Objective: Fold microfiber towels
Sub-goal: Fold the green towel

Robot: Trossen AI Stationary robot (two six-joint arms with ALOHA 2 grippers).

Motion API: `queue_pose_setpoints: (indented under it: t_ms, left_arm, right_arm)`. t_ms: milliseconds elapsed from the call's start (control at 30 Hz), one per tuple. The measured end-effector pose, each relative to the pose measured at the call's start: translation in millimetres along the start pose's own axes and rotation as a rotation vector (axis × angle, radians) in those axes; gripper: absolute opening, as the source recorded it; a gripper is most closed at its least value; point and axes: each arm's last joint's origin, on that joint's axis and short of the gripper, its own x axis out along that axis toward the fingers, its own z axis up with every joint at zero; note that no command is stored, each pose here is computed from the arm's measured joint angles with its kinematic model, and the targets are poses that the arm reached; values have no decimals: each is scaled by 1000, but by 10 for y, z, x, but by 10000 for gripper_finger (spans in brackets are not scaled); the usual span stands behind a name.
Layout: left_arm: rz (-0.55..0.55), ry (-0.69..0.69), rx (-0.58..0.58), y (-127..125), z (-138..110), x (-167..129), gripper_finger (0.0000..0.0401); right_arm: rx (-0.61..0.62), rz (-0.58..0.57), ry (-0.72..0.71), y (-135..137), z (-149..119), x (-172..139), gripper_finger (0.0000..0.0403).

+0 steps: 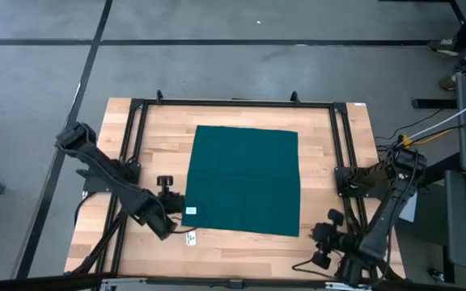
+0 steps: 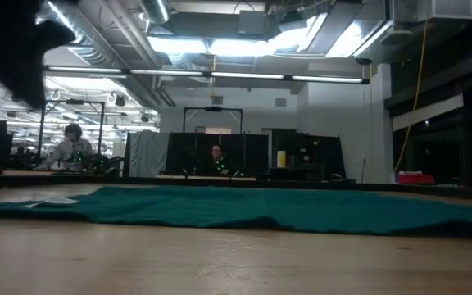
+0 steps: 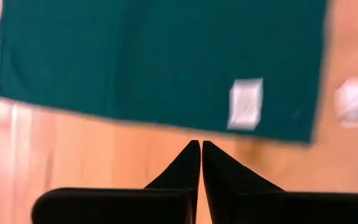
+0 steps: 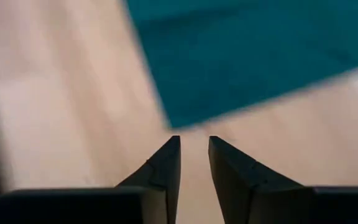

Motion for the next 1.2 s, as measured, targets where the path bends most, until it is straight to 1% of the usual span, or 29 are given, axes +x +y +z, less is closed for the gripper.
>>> queue_pose_setpoints:
  t_ms: [100,233,300,367,467,533,600,700,800,867,1000,1200]
  left_arm:
    - [-91,-71,-29,6,120,-81,13]
    - [-281,-94,10,-99,194,-113,19]
    - [-311,-78,27,-143,196,-89,26]
    - [-295,-68,61,-194,174,-53,33]
    - [-239,-50,105,-281,128,72,44]
    - [-201,-10,107,-332,58,192,51]
    - [-167,-1,105,-377,30,284,56]
    - [-120,-39,98,-423,47,349,62]
    - [-101,-63,93,-462,64,401,67]
    - [-93,-64,87,-481,64,427,68]
    - [-68,-71,73,-507,63,477,69]
    - [-57,-71,61,-531,68,531,68]
  right_arm:
    - [-18,133,-21,89,63,-18,86]
    - [-41,313,17,215,116,-124,79]
    - [-54,353,14,239,138,-154,78]
    - [-74,346,7,237,171,-131,78]
    - [-83,301,5,204,215,-20,88]
    - [-82,253,13,155,227,107,98]
    - [-73,216,30,96,247,219,109]
    - [-28,172,80,0,234,351,126]
    - [6,193,110,-5,224,400,143]
    - [4,216,116,7,221,412,150]
    - [-3,206,113,13,215,442,151]
    - [-56,165,128,44,129,575,136]
